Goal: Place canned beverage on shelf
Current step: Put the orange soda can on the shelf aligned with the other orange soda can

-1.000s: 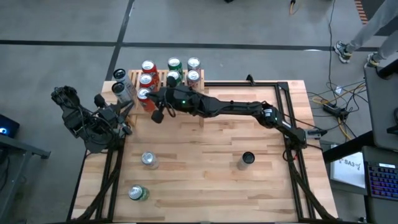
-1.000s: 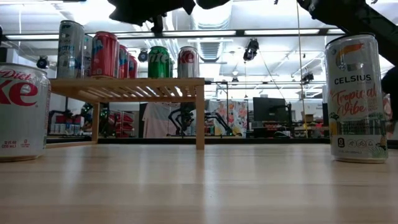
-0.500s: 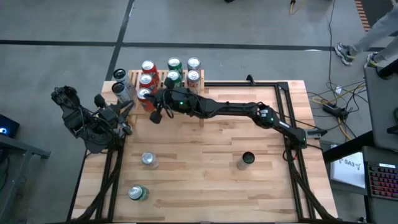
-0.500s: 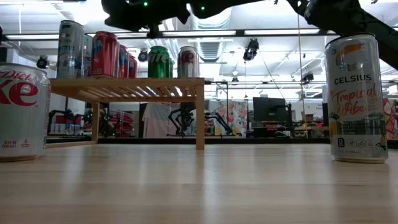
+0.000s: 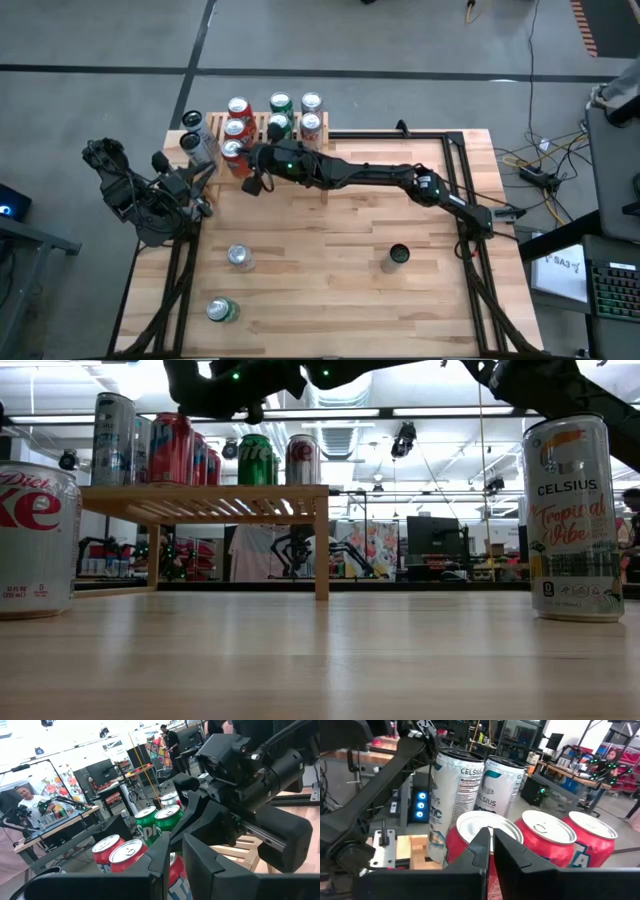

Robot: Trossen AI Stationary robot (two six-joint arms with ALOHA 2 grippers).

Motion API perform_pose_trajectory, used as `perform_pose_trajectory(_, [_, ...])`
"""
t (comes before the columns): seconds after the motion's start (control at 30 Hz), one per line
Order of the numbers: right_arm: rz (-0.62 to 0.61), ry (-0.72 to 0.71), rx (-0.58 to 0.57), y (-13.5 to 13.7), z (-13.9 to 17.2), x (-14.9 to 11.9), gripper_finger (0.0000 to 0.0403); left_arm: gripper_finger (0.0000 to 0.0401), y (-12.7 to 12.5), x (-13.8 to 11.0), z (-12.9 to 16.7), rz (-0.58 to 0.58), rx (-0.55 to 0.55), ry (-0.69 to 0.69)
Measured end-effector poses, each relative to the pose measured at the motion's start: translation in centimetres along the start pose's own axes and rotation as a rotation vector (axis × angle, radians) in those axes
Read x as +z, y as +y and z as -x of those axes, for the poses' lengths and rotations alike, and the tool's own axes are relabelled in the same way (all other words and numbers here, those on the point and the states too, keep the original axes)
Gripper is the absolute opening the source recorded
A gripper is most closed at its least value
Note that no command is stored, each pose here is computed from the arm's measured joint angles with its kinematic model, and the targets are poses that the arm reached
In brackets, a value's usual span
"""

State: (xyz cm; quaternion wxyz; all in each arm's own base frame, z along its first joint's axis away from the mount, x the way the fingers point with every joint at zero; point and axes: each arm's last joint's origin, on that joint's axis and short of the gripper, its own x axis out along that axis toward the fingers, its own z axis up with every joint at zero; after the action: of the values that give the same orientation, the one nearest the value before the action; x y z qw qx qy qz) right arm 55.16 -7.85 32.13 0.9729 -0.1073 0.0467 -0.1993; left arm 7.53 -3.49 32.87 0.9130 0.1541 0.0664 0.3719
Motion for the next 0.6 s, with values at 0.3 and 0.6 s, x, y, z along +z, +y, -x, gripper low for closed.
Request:
perform_pose_trajectory(0.3, [0.006, -0.011, -0.01, -0.18, 0.15, 0.73, 0.0012, 0.0036, -0.05, -0.01, 0.0, -0.002, -0.001, 0.0])
perform_pose_trajectory(0.6, [-0.05, -0.031, 0.044, -0.01, 0.17, 0.88, 0.0012, 0.0036, -0.05, -0.01, 0.0, -0.002, -0.001, 0.0])
